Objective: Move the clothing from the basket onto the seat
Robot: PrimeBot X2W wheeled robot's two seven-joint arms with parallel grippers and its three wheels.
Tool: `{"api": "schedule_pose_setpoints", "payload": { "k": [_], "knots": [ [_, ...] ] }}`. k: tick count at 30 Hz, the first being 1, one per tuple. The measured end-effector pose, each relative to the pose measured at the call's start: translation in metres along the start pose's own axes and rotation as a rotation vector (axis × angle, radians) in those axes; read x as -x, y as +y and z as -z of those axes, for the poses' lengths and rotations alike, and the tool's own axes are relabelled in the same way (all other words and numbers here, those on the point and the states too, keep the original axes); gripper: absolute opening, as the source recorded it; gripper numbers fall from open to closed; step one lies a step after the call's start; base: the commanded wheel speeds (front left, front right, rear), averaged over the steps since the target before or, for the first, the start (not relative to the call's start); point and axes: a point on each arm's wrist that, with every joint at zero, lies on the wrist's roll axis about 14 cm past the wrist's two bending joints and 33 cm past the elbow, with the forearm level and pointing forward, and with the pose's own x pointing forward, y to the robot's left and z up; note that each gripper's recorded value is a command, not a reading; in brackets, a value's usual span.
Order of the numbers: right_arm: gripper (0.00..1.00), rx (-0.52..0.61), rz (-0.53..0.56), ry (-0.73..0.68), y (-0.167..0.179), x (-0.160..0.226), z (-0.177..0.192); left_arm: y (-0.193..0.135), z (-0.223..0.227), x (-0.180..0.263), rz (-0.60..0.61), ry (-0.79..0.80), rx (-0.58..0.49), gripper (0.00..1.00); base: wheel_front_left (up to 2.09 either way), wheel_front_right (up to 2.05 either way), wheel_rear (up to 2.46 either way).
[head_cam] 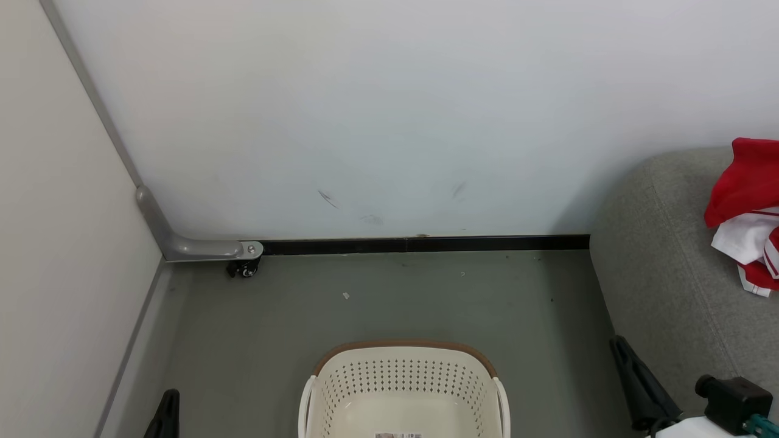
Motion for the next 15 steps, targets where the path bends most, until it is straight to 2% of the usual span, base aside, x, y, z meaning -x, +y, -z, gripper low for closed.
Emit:
{"api": "schedule_pose_setpoints", "payload": {
  "k": [15],
  "knots": [
    [0.0,-0.246,0.095,0.022,-0.019,0.001,0.006,0.002,0.008,-0.01,-0.027,0.042,0.177,0.0,0.0,0.0,0.0]
  ]
}}
